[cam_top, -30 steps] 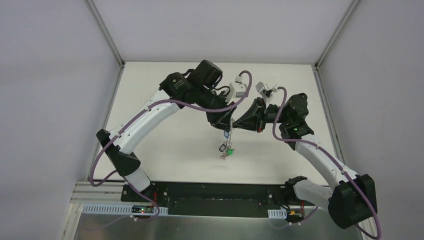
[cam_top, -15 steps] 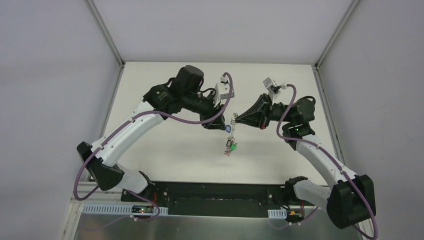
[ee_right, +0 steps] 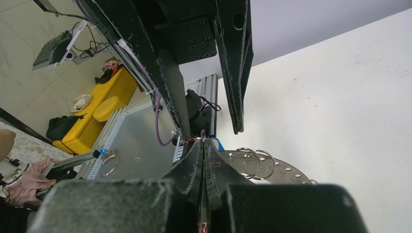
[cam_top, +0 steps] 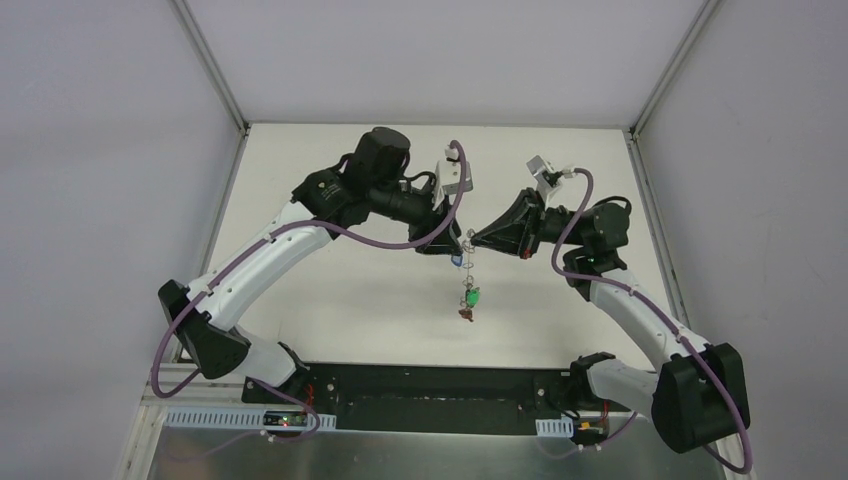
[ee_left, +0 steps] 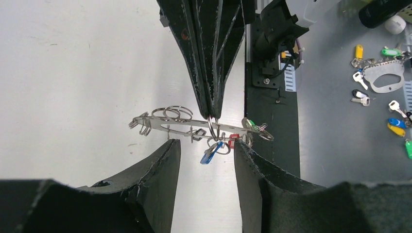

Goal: Put the keys on the keyring

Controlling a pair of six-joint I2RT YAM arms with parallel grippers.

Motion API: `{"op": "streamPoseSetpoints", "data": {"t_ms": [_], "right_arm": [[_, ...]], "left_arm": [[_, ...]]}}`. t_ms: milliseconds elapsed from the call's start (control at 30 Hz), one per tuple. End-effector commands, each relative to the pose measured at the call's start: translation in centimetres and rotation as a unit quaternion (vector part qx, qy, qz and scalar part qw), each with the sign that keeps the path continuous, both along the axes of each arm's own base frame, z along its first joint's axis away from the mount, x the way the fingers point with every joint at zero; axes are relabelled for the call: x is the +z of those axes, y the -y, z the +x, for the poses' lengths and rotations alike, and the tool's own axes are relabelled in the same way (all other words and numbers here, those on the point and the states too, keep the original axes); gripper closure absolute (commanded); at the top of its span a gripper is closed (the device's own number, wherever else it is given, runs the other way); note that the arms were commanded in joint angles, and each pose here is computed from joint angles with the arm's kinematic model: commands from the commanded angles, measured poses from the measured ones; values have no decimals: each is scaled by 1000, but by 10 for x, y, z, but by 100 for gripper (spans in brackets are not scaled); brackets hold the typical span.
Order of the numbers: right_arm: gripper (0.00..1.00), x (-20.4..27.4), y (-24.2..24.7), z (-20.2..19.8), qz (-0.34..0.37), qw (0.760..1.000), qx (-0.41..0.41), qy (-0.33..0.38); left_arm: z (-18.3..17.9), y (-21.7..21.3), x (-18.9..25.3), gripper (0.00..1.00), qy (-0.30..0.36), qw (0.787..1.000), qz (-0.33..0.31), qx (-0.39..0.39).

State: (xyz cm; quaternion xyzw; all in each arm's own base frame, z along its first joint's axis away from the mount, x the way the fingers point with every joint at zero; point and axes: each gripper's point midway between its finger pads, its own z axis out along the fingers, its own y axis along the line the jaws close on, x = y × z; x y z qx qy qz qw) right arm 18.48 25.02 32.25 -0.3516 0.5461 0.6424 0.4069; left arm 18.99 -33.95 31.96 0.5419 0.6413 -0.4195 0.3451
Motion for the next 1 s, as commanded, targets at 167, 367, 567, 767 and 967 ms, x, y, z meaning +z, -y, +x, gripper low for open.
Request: {"op": "streamPoseSetpoints", "data": {"t_ms": [167,367,567,767,967], "right_arm": [[100,14,2,2,21,999,-11,35],[100,14,2,3,22,999,-14,34],[100,13,4,3,22,999,-17,36],[100,11,4,4,19,999,-20,38],[100,6,6,6,12,998,-27,46]], "left_arm": [[-4,14,9,60,-39,998,-41,-11],[-1,18,1,68,-59,998,-37,-2],[0,22,0,77,-73,997,-37,1],[-1,23,0,95,-80,996,-37,-4],[-3,18,1,100,-75,997,-28,-7]]}}
